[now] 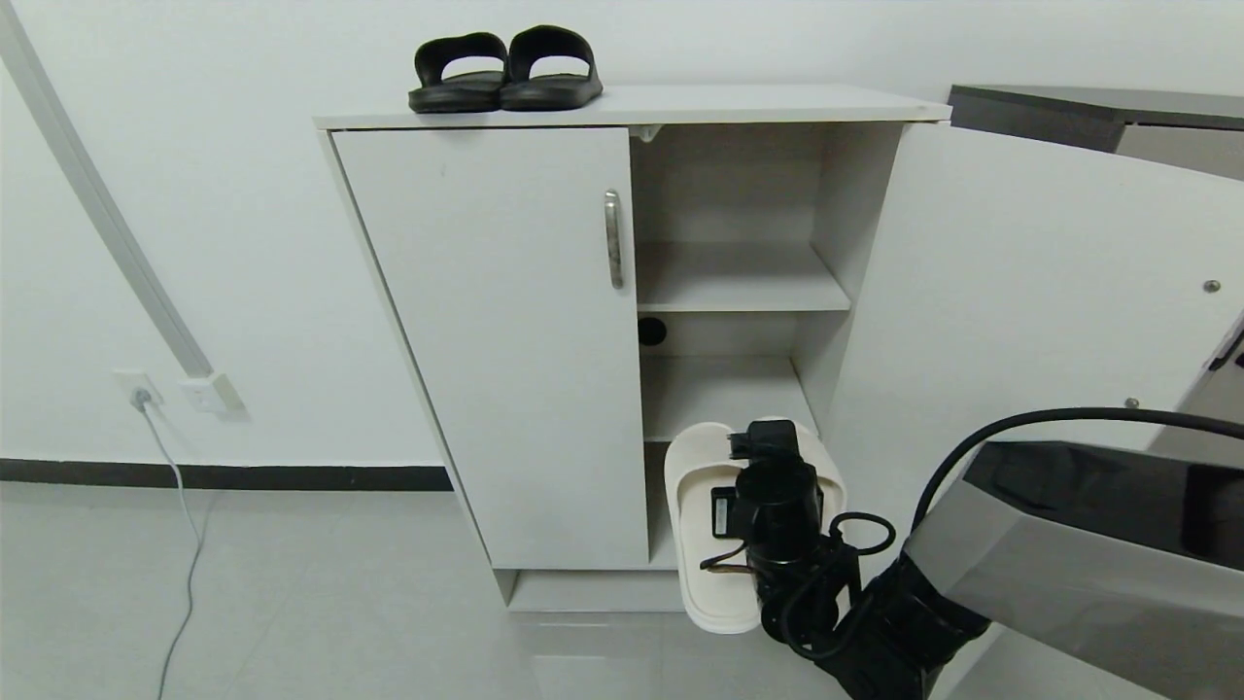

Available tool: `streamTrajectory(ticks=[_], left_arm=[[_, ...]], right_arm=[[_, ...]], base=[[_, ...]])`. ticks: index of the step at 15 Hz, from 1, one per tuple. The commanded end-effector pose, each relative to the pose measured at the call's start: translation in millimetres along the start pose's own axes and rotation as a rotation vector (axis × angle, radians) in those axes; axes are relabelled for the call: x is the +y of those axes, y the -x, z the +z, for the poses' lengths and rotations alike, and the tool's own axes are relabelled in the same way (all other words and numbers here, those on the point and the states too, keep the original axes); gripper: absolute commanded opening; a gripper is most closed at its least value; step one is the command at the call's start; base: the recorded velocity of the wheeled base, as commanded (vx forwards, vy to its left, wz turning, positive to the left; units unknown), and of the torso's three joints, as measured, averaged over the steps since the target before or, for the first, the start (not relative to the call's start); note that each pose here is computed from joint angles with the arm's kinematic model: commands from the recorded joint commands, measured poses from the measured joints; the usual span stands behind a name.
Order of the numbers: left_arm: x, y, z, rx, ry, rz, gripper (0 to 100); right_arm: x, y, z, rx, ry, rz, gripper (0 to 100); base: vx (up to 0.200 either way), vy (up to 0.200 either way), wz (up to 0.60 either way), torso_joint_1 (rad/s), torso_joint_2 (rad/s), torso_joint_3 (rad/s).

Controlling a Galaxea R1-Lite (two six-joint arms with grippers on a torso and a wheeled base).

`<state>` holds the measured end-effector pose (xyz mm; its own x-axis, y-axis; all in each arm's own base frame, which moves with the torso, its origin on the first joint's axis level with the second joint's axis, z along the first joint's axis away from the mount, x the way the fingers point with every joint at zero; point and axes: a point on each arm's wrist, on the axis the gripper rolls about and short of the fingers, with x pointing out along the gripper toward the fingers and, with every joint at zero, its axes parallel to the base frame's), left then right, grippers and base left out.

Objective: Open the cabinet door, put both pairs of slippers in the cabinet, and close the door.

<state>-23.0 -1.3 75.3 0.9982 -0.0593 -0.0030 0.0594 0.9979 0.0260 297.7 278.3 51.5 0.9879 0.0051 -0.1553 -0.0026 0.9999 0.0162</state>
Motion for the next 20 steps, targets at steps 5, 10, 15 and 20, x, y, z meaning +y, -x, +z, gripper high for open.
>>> streamTrajectory(ticks=[5, 10, 15, 20], left_arm=[[0.0, -0.1, 0.1, 0.002, 0.0, -0.001, 0], [0.0, -0.1, 0.1, 0.002, 0.002, -0.001, 0], [0.0, -0.1, 0.1, 0.002, 0.002, -0.001, 0], [0.0, -0.1, 0.1, 0.002, 0.002, 0.001, 0]], right_arm=[[-2.8, -8.7, -16.4, 0.022, 0.015, 0.004, 0], [-2.8, -8.7, -16.4, 0.022, 0.015, 0.004, 0], [-4.4, -12.4, -16.4, 0.013, 0.004, -0.002, 0], [-8.8, -18.9, -10.3, -0.058, -0.011, -0.015, 0]], base=[[0.0, 0.0, 0.0, 0.0, 0.0, 0.0], [0.0, 0.0, 0.0, 0.0, 0.0, 0.0], [0.0, 0.0, 0.0, 0.002, 0.01, -0.164], [0.0, 0.0, 0.0, 0.004, 0.0, -0.164]])
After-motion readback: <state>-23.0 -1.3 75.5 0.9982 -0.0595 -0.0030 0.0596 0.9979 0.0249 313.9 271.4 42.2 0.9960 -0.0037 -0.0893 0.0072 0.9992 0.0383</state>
